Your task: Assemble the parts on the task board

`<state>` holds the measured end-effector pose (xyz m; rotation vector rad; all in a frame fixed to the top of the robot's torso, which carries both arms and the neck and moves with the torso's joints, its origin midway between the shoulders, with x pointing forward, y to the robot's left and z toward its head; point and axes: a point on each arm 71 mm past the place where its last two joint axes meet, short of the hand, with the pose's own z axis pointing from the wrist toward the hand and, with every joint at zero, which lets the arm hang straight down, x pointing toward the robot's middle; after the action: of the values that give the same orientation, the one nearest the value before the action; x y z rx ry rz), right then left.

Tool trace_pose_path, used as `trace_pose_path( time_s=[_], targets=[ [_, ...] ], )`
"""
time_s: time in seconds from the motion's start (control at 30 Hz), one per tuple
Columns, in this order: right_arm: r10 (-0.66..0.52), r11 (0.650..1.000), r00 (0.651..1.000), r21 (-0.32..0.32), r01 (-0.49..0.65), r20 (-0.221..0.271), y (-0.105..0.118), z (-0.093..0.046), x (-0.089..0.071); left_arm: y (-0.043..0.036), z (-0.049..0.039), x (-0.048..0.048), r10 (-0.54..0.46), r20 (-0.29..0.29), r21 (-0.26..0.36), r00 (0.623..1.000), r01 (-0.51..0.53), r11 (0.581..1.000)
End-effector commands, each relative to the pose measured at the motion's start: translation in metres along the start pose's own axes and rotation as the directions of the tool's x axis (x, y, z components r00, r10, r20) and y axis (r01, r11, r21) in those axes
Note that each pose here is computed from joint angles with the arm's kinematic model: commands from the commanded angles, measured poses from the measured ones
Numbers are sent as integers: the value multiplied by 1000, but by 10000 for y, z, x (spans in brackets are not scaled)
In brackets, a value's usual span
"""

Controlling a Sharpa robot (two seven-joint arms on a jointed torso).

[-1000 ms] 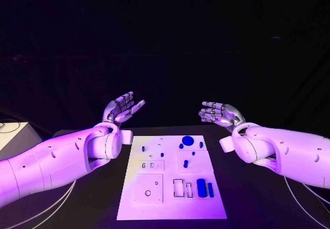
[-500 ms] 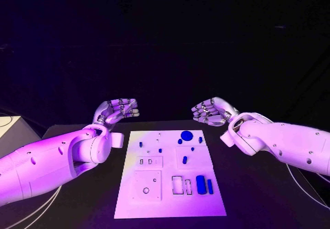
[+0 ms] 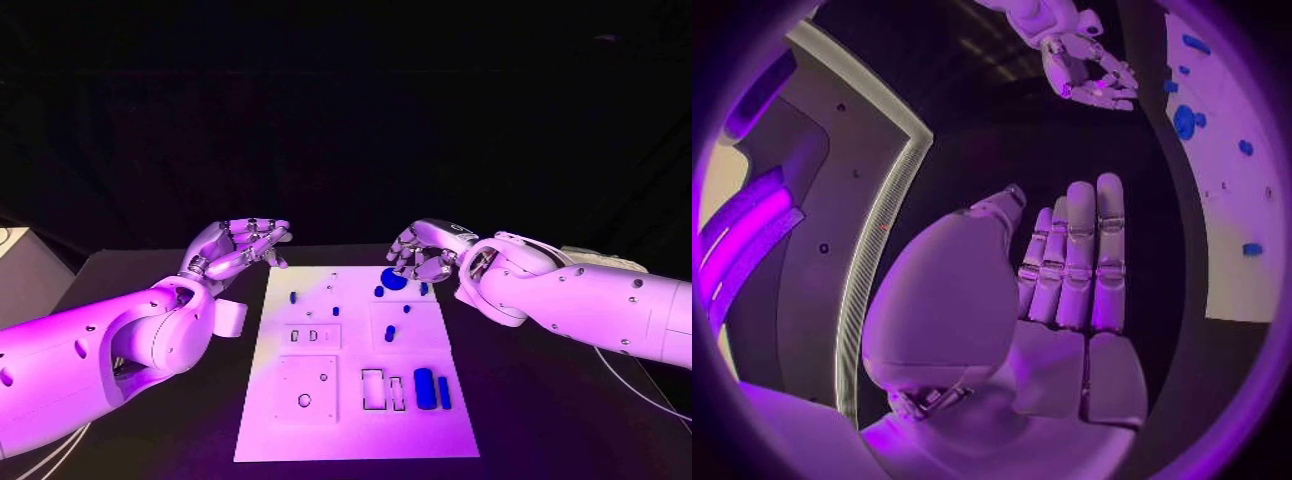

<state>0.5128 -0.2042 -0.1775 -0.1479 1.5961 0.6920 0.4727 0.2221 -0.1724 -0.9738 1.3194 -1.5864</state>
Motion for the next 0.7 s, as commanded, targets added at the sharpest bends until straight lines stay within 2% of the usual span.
trace_pose_path(
  time_s=[0.03, 0.37, 0.7],
  targets=[
    [-153, 988, 986, 6, 153, -65, 21, 28, 51, -25, -18, 76, 4, -72, -12, 997, -5, 1000],
    [-218, 975, 972, 20, 221, -82, 73, 85, 108, -59, -75, 144, 2, -100, -31, 995, -5, 999],
    [-259, 963, 961, 56, 265, -96, 66, 115, 150, -70, -81, 154, -4, -103, -35, 995, 0, 999]
  ],
)
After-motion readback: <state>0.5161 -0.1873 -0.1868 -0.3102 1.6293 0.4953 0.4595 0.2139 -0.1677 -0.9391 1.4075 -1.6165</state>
